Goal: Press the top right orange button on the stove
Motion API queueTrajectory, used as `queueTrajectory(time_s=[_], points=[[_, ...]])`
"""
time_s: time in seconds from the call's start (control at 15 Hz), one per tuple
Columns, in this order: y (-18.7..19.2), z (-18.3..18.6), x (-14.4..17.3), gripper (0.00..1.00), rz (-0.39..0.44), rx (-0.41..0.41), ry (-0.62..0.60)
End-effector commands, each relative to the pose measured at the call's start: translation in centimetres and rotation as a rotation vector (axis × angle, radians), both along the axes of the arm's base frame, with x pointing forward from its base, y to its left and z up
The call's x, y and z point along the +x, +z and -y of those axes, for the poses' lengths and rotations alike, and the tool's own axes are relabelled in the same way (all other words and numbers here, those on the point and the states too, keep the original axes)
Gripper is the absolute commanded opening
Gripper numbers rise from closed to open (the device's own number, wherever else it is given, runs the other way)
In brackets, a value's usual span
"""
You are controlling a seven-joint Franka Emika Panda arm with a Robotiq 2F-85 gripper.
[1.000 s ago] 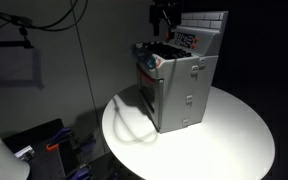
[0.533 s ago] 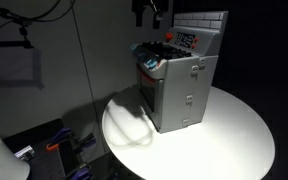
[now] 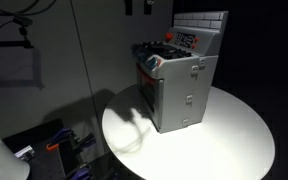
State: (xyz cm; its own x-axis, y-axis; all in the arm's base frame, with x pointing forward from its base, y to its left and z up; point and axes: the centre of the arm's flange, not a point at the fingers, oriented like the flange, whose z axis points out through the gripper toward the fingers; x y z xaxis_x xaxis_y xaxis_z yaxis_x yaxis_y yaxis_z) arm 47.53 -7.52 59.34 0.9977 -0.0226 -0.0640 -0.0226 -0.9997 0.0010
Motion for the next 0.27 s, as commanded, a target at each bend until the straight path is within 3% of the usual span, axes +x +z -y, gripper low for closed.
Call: queueTrajectory(time_s=[0.0, 0.2], points=[[-0.1, 0.3, -1.8, 1.0, 0.012, -0.01, 0.002], [0.0, 0.1, -1.0, 1.0, 0.0, 0.003, -0.002]])
